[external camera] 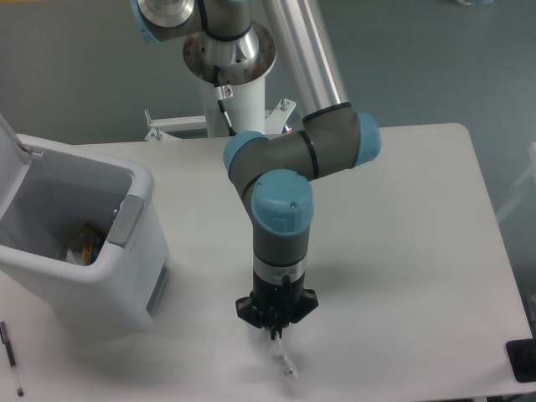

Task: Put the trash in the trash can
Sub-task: 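Lift the plastic bag and carry it toward the trash bin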

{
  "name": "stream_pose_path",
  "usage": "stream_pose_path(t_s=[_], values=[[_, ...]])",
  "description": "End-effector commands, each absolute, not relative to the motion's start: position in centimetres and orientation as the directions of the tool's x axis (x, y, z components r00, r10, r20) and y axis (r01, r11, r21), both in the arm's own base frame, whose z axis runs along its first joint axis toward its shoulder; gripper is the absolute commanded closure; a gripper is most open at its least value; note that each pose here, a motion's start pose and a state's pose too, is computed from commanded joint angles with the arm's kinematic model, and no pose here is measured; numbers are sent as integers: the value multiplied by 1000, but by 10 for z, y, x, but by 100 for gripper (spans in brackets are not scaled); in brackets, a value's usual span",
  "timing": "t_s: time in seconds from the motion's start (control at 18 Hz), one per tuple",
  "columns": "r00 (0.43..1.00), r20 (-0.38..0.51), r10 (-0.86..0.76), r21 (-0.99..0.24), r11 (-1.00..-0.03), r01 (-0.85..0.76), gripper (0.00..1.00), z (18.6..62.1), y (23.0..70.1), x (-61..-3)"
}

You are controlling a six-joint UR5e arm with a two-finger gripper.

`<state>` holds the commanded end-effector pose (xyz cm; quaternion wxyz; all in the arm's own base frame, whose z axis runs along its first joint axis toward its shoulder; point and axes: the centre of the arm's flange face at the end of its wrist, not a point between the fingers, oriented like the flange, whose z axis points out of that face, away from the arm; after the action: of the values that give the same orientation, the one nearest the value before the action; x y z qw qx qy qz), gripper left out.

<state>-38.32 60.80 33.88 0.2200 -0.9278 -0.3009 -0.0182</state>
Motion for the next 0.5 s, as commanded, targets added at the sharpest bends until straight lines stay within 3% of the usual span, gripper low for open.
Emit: stream_pose_path(t_s=[0.5], values=[[834,375,405,-589,-591,552,87,496,581,-333]])
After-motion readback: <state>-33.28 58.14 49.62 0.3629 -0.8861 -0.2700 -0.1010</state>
